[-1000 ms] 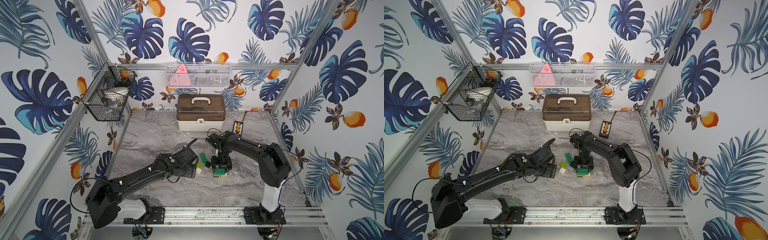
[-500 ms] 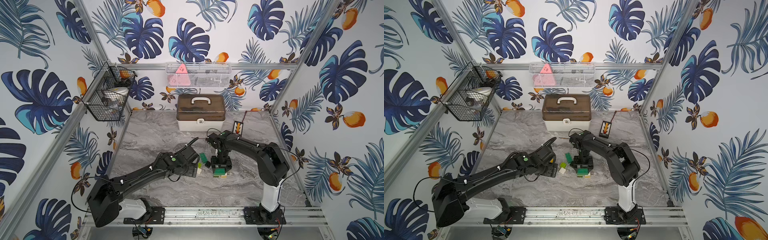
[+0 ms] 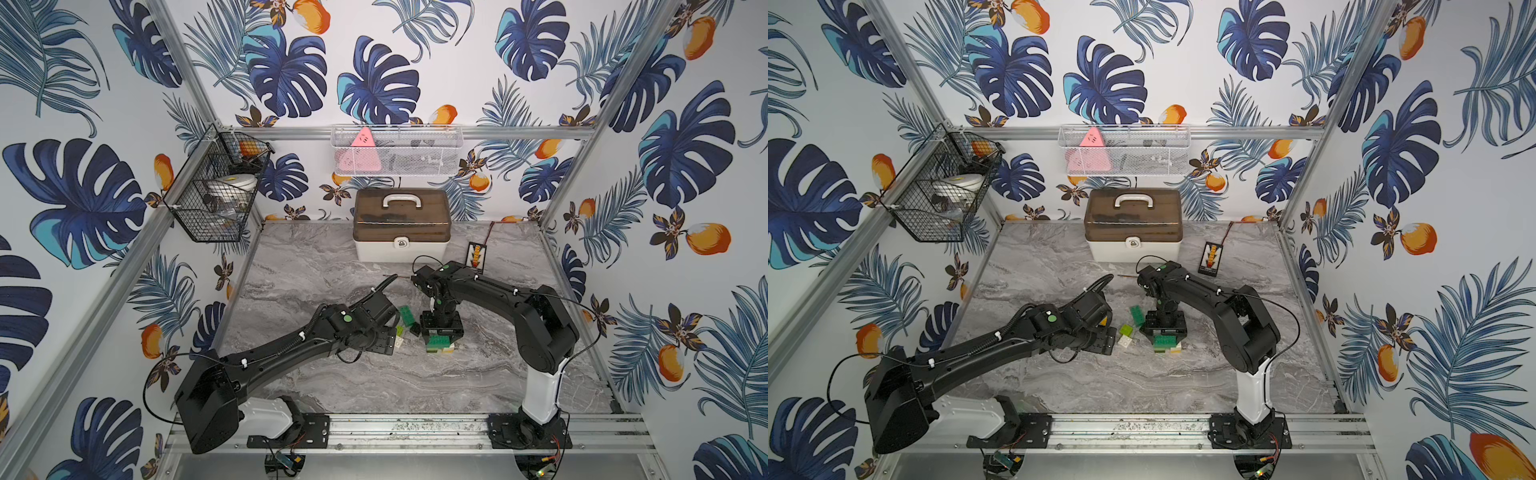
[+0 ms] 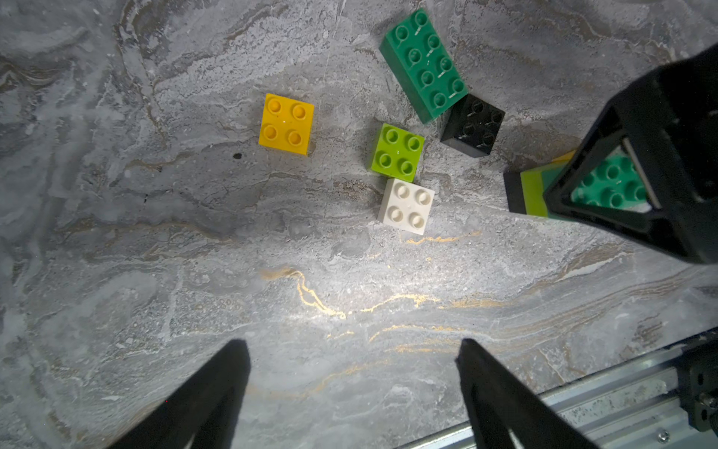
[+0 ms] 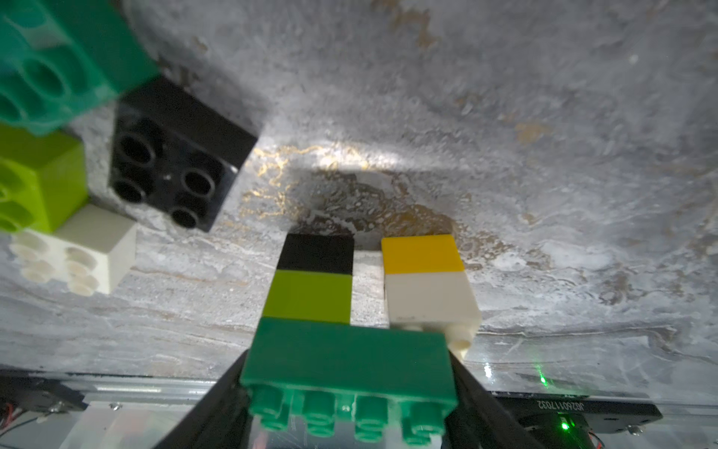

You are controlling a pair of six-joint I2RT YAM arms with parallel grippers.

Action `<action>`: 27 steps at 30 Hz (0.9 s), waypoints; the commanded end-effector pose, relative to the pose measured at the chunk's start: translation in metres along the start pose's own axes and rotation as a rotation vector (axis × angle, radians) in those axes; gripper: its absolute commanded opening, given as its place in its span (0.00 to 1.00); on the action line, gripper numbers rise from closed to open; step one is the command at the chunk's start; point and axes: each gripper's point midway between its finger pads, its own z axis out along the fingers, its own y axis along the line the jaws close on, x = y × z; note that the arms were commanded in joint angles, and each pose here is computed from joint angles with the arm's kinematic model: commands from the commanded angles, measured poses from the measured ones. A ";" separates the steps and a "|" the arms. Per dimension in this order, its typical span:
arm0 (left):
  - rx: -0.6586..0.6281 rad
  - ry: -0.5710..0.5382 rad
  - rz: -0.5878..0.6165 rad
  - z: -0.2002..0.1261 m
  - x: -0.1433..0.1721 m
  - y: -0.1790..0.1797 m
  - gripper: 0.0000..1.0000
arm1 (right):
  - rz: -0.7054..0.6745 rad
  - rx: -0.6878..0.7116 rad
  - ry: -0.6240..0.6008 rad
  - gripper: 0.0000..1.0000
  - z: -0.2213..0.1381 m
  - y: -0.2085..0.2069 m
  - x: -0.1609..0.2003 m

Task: Assemble a giraffe with lego
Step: Assemble the lego brick with the lego brick.

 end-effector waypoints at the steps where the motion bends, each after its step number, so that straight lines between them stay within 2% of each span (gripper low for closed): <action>1: 0.001 -0.002 0.011 -0.001 0.000 0.000 0.89 | -0.007 -0.006 -0.102 0.73 -0.004 0.004 -0.021; 19: 0.006 -0.001 0.018 0.000 0.000 -0.001 0.89 | 0.008 -0.019 -0.124 0.73 -0.018 0.001 -0.016; 27: 0.014 0.000 0.025 0.000 -0.001 -0.003 0.89 | 0.021 -0.015 -0.187 0.73 -0.041 -0.008 -0.010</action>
